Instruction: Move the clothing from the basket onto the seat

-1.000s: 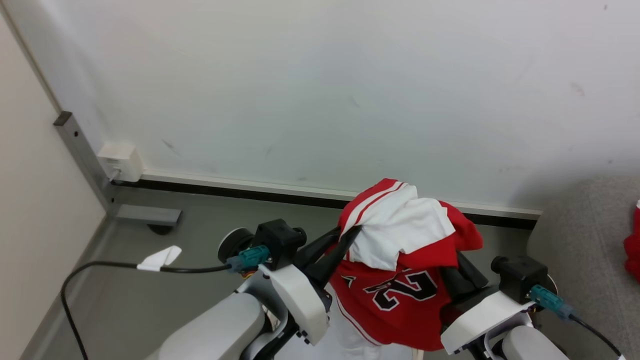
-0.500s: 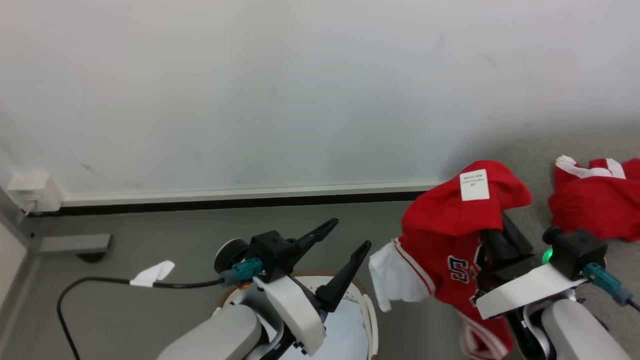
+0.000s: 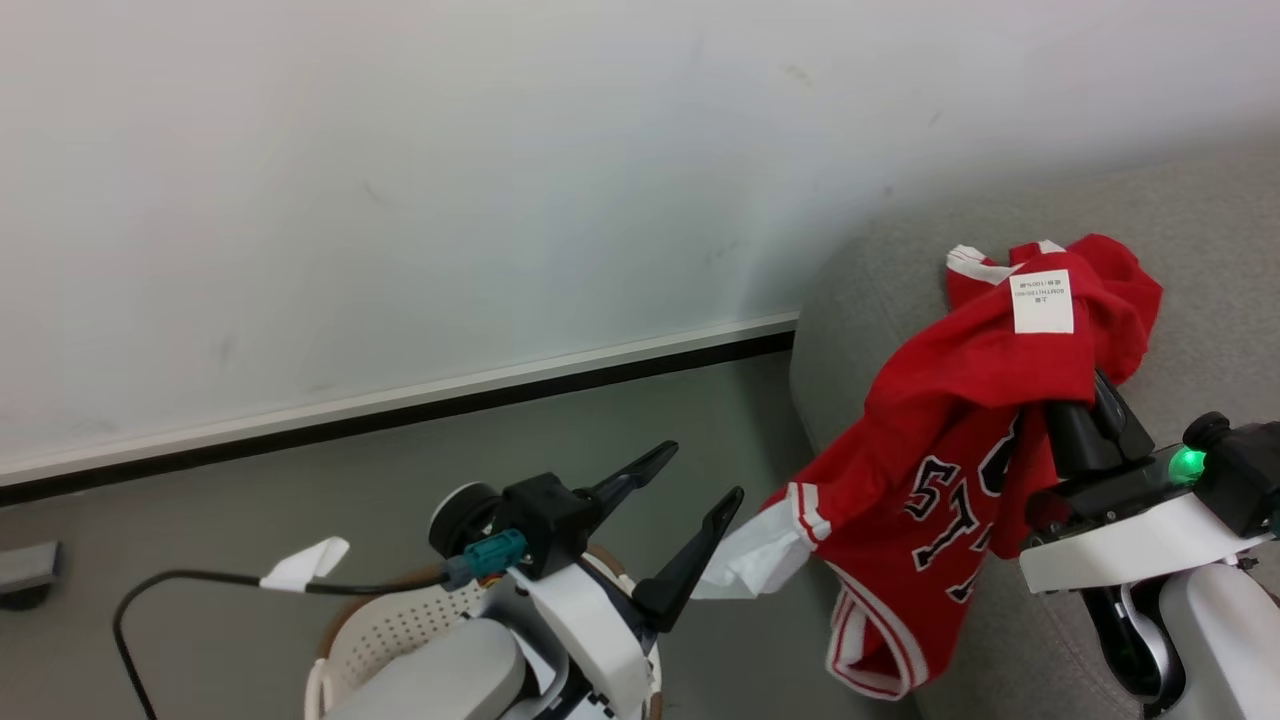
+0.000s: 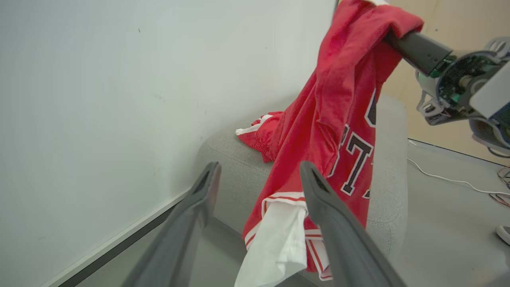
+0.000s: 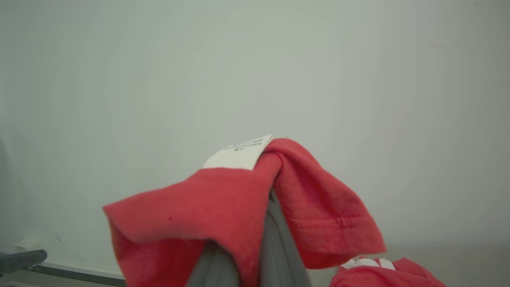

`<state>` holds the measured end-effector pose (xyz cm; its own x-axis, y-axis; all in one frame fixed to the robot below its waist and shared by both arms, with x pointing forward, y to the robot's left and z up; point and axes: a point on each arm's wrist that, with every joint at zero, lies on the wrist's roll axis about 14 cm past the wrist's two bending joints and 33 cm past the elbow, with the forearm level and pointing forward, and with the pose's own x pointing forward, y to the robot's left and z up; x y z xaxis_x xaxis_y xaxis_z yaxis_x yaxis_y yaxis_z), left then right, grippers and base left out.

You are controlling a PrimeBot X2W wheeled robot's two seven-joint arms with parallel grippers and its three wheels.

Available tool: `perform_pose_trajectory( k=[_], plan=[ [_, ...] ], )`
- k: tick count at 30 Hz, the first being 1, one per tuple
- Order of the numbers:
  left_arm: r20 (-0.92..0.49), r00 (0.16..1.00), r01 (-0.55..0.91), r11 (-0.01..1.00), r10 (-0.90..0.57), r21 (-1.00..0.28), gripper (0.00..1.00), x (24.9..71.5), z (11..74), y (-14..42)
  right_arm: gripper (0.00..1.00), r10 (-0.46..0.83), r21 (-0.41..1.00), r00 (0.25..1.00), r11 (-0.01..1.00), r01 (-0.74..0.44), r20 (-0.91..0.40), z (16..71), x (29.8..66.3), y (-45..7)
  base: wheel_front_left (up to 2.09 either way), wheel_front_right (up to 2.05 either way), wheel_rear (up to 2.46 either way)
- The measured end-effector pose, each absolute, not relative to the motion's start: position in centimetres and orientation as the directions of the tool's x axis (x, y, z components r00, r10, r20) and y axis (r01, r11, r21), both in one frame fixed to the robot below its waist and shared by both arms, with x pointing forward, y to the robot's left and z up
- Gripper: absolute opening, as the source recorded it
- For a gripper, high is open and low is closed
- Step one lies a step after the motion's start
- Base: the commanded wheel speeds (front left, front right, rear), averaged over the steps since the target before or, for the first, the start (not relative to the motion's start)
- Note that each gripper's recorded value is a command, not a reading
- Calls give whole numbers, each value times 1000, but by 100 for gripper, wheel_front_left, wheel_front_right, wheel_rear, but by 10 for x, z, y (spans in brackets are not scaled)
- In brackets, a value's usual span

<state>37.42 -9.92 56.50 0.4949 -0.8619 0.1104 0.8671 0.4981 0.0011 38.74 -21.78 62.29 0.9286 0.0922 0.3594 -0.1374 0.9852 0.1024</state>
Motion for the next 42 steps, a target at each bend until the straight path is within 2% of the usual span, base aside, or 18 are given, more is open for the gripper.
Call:
perform_pose_trajectory(
  k=[12,21,26,34,38,42],
  plan=[
    [112,373,928,373,-921,-17,100,366,552,-140,0,-17,83,934,996,-14,357,621,364,-257,0,0,0],
    [107,328,945,325,-939,-47,100,367,541,-153,0,-34,54,938,998,17,344,621,370,-267,0,0,0],
    [104,326,945,321,-940,-61,100,374,534,-152,0,-28,-33,931,999,43,363,638,383,-285,0,0,0],
    [58,371,926,364,-927,-96,100,399,508,-133,0,-49,-158,901,979,128,430,678,411,-325,0,0,0],
    [38,397,913,391,-917,-113,100,413,496,-121,0,-79,-195,883,962,189,463,694,421,-349,0,0,0],
    [21,416,903,411,-909,-124,100,425,484,-112,0,-136,-211,890,946,247,436,690,433,-375,0,0,0]
  ],
)
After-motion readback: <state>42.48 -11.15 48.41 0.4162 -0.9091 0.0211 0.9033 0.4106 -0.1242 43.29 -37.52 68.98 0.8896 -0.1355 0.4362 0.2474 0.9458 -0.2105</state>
